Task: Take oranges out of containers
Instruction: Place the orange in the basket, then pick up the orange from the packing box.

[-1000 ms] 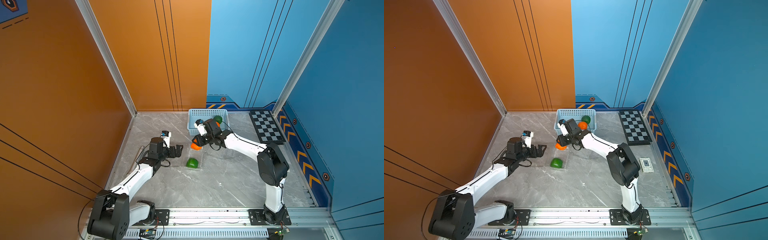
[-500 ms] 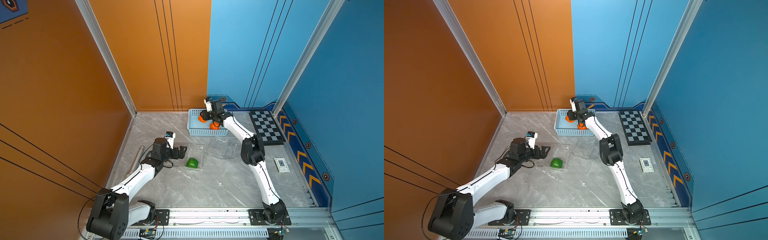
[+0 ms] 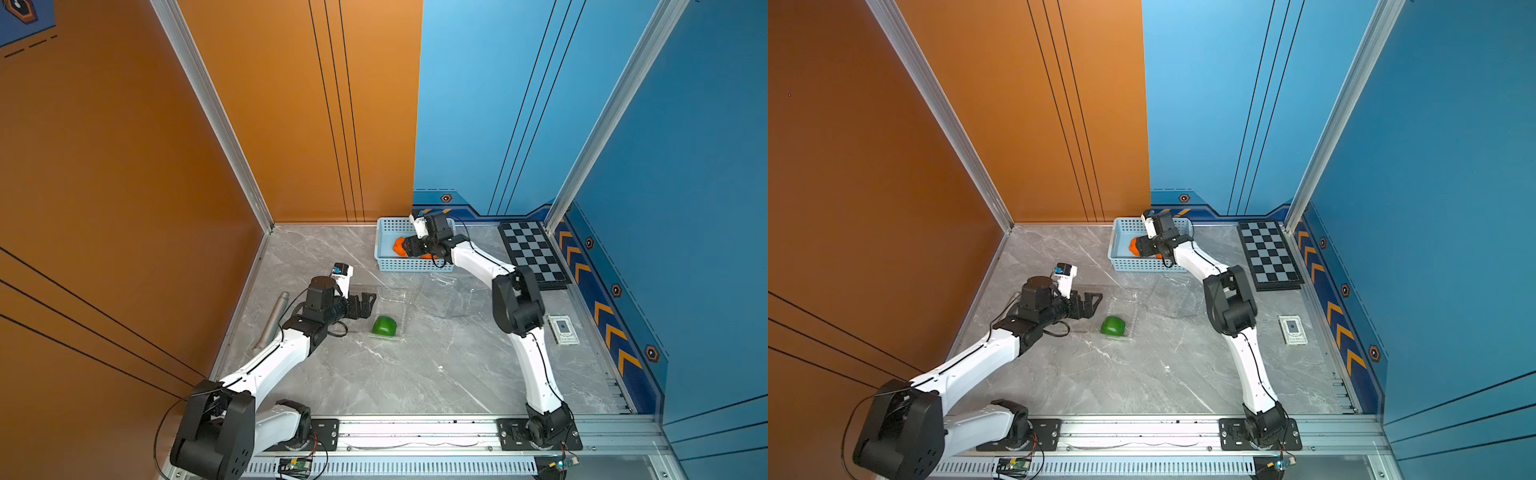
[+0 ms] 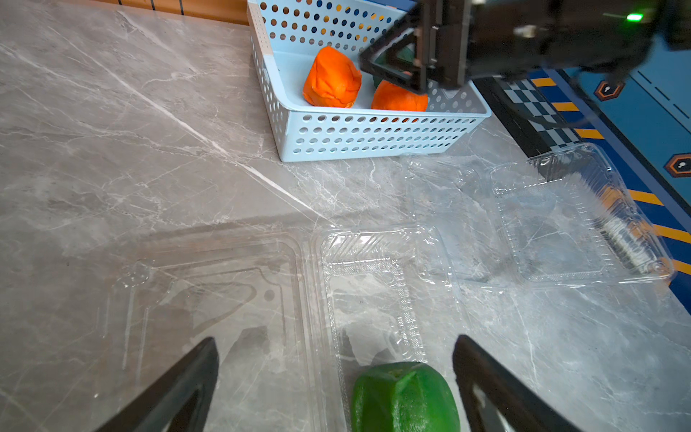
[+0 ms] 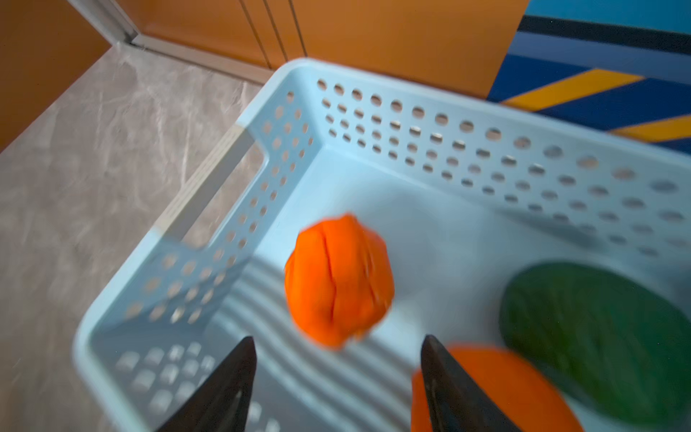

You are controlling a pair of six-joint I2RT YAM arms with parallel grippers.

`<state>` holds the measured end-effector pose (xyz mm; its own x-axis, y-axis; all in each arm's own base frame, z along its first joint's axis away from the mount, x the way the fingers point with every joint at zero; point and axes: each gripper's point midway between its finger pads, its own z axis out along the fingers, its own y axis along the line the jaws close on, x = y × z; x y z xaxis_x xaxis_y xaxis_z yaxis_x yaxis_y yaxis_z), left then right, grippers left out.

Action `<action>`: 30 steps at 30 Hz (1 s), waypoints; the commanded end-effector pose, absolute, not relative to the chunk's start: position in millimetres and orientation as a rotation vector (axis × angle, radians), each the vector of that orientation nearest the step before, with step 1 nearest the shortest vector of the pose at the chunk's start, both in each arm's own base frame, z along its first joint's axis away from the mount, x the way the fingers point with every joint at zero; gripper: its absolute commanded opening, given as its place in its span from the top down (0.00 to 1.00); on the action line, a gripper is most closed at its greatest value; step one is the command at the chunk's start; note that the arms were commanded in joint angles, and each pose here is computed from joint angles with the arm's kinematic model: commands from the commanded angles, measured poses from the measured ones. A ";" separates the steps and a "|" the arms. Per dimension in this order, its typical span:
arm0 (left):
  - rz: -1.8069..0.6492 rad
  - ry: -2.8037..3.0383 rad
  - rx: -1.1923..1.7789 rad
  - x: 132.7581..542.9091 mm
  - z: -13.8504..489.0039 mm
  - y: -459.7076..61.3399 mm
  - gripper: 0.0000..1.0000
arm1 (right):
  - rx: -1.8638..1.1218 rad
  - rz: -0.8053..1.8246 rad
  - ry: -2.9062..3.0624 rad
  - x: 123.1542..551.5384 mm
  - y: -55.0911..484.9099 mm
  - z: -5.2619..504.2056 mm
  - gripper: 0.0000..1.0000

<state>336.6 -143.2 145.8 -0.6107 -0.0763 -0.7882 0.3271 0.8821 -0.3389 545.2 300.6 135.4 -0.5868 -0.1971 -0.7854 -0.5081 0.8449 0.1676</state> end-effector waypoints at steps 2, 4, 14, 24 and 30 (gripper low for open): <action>-0.549 2.171 0.187 332.1 140.6 -139.5 0.02 | -0.646 0.631 1.919 478.3 318.7 239.5 0.37; -0.539 2.176 0.184 333.2 138.3 -137.8 0.02 | -0.751 0.724 1.953 436.0 331.6 225.7 0.39; -0.531 2.170 0.153 332.9 136.7 -128.2 0.02 | -1.073 0.832 2.136 318.8 393.7 118.2 0.35; -0.526 2.170 0.113 321.4 135.8 -114.8 0.02 | -1.088 0.800 2.205 290.2 392.4 76.1 0.30; -0.529 2.172 0.106 321.6 136.1 -112.7 0.02 | -1.102 0.805 2.260 283.2 389.9 57.0 0.30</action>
